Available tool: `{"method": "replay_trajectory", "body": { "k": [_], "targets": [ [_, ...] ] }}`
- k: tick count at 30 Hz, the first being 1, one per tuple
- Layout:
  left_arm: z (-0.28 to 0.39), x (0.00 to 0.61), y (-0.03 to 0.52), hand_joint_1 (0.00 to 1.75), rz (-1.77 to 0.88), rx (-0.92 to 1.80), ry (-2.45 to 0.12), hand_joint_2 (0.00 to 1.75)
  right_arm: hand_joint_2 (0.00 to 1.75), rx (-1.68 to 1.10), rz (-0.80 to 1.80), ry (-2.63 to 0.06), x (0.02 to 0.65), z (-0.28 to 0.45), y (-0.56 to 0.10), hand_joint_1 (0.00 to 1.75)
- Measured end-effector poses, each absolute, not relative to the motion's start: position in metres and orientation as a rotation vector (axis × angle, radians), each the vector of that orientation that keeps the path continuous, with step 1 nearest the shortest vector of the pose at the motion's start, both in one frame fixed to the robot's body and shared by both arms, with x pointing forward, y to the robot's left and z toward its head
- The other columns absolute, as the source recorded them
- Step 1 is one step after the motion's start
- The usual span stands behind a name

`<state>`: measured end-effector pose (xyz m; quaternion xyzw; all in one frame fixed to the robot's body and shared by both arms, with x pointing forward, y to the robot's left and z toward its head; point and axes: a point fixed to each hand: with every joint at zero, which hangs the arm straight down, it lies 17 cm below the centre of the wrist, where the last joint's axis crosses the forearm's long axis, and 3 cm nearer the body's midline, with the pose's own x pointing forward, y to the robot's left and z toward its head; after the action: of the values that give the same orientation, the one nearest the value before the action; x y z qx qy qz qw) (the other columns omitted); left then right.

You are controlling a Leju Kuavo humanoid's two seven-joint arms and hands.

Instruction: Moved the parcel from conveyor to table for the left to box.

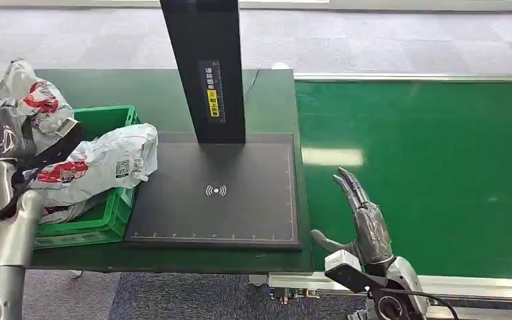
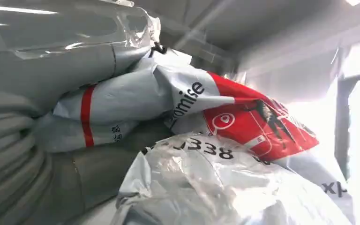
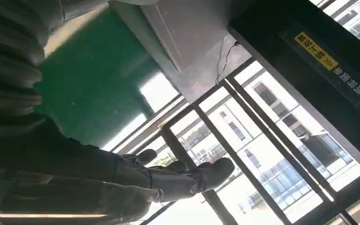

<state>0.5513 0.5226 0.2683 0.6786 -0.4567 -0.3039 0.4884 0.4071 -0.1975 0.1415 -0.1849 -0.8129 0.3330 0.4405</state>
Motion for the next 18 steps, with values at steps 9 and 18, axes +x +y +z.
{"method": "replay_trajectory", "body": {
  "k": [9, 18],
  "targets": [
    [0.21, 0.572, 0.544, 1.75, -0.842, 1.496, -0.926, 1.75, 1.75, -0.456, 0.813, -2.016, 0.41, 0.142, -0.195, 0.0],
    [0.196, 0.576, 0.542, 1.75, -0.878, 1.459, -0.902, 1.75, 1.75, -0.451, 0.804, -2.015, 0.411, 0.143, -0.194, 0.0]
  ]
}}
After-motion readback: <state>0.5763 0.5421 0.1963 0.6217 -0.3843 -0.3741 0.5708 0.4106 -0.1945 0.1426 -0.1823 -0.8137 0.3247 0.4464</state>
